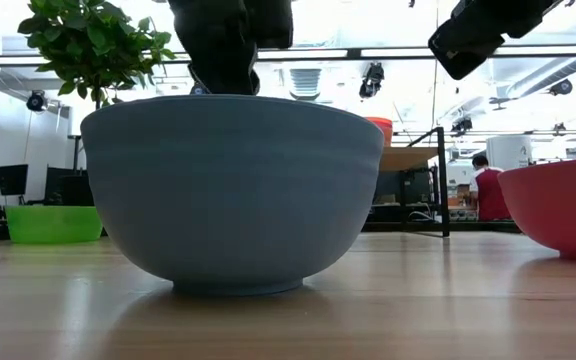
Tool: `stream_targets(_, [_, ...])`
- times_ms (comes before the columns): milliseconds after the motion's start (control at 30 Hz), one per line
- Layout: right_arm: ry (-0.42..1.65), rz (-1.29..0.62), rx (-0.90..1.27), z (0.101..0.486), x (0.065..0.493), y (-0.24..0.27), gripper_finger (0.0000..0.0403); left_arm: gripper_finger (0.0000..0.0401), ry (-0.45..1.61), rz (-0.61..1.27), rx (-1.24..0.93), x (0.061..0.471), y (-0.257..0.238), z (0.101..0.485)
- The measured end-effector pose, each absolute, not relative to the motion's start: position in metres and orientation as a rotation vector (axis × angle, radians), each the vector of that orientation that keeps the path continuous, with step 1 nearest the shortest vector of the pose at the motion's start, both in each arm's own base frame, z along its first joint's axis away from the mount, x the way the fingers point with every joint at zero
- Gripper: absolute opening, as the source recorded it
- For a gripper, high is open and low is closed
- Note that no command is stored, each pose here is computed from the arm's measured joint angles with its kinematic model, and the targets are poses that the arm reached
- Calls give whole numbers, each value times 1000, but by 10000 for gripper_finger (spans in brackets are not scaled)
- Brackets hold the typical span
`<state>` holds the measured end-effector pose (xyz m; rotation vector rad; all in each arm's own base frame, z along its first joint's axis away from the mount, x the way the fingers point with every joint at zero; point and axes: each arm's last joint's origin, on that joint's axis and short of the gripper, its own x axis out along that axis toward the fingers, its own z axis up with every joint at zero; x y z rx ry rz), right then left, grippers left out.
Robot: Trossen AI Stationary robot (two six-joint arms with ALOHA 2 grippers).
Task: Place and stack bowls onto a shelf
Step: Stack the big blue bowl on top of the big pink bowl
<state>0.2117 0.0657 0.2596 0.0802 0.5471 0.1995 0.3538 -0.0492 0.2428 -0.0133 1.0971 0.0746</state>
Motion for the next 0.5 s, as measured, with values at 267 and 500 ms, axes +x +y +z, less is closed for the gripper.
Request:
stream_targets(267, [554, 211, 37, 256, 211, 66, 9, 193, 1170, 98, -37, 350, -54, 236])
stream_targets(500, [552, 213, 27, 256, 211, 65, 9, 192, 1172, 74, -85, 349, -58, 237])
